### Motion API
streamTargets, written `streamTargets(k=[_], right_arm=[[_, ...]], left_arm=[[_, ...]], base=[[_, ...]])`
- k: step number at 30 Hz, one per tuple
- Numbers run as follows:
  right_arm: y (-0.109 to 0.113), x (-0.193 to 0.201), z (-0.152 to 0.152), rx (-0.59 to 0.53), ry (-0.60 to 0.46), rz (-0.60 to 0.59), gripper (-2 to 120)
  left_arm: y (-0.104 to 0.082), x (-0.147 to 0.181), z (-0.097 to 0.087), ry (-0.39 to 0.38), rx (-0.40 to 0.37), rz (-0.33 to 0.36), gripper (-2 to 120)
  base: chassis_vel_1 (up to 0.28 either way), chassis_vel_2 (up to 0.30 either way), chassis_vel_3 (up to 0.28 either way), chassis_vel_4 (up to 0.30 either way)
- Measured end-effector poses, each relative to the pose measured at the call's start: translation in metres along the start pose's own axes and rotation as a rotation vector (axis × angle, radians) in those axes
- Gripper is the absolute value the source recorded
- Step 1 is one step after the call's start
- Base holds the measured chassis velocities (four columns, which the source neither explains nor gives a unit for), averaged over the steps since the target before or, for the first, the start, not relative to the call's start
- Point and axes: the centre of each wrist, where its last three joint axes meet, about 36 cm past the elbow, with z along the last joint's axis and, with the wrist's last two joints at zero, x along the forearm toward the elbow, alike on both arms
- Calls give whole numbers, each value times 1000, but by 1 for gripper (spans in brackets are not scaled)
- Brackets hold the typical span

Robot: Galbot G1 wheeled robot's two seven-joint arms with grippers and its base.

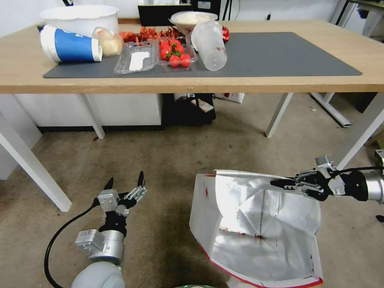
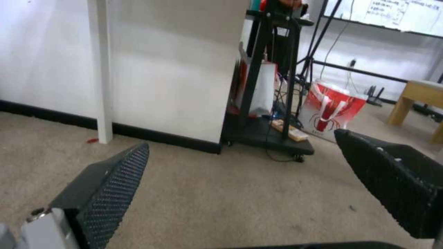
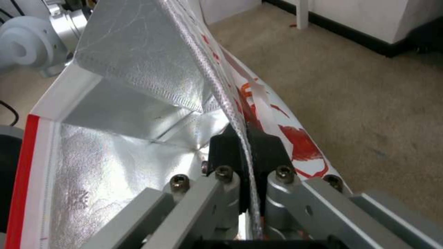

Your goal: Pick up the food delivery bag from the floor and place it on the table.

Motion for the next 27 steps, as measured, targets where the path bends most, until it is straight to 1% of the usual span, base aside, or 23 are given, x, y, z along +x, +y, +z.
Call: streamTargets(k=[8, 27], right_arm=[[5, -6, 4, -4, -4, -23, 0], [10, -10, -2, -7, -10, -52, 0]], left_arm=[[-1, 0, -2, 0, 13, -6, 100], [0, 2, -3, 0, 12, -8, 100]], base=[[0, 0, 0, 0], [0, 0, 0, 0]])
